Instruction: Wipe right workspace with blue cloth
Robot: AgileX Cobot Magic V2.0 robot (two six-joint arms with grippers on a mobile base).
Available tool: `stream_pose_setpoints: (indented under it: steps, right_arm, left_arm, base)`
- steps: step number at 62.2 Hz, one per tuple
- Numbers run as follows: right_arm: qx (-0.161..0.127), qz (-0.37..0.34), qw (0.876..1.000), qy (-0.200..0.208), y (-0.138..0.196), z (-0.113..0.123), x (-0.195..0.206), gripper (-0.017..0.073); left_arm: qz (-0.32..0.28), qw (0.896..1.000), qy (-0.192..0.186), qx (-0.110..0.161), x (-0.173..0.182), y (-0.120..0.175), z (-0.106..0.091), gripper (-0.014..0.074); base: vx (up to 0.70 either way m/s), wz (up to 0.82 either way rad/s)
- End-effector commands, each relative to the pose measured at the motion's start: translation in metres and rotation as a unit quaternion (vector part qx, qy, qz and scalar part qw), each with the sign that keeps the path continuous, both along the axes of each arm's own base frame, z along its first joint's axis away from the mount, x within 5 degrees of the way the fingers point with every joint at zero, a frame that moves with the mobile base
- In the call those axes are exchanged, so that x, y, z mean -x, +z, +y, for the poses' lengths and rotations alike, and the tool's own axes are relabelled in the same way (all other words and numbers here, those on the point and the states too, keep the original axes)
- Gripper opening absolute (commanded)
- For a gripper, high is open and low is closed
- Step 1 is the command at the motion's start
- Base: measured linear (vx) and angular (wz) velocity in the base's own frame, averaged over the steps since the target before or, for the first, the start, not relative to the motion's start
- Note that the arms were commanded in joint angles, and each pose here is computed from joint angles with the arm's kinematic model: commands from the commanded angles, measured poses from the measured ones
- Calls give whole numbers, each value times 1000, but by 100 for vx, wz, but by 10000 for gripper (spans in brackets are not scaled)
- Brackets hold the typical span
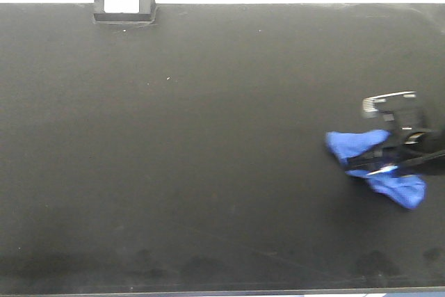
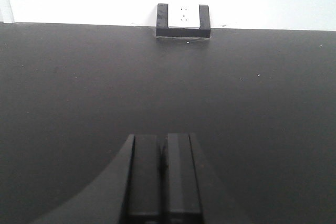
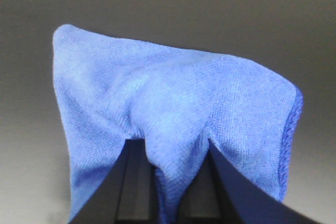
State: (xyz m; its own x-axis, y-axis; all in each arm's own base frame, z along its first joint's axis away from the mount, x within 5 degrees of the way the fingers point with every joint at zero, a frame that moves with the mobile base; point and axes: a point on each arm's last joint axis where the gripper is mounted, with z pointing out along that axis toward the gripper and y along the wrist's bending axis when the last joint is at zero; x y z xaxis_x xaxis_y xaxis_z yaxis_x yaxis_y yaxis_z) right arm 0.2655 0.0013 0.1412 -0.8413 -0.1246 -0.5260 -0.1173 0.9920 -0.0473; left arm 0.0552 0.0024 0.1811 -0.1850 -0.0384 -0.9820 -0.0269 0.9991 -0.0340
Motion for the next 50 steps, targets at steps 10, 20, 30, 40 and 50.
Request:
stream_pose_setpoints:
  steps: [10, 20, 30, 40, 50]
  right_arm:
    - [1, -45, 999, 0, 18, 1, -5, 20]
    - [1, -81, 997, 10, 36, 7, -3, 79]
    - [0, -122, 992, 30, 56, 16, 2, 214]
    - [-3, -162, 986, 28, 77, 16, 9, 450]
    - [-4, -190, 981, 27, 92, 16, 14, 651]
  left_arm:
    - [-33, 999, -7, 4, -1, -2, -1, -6]
    - [-33, 999, -7, 4, -1, -2, -1, -6]
    - [-33, 999, -7, 4, -1, -2, -1, -6]
    - [-33, 999, -7, 4, -1, -2, -1, -6]
    - [-33, 999, -7, 4, -1, -2, -1, -6]
  base:
    - [0, 0]
    - [0, 0]
    - [0, 0]
    - [0, 0]
    - [0, 0]
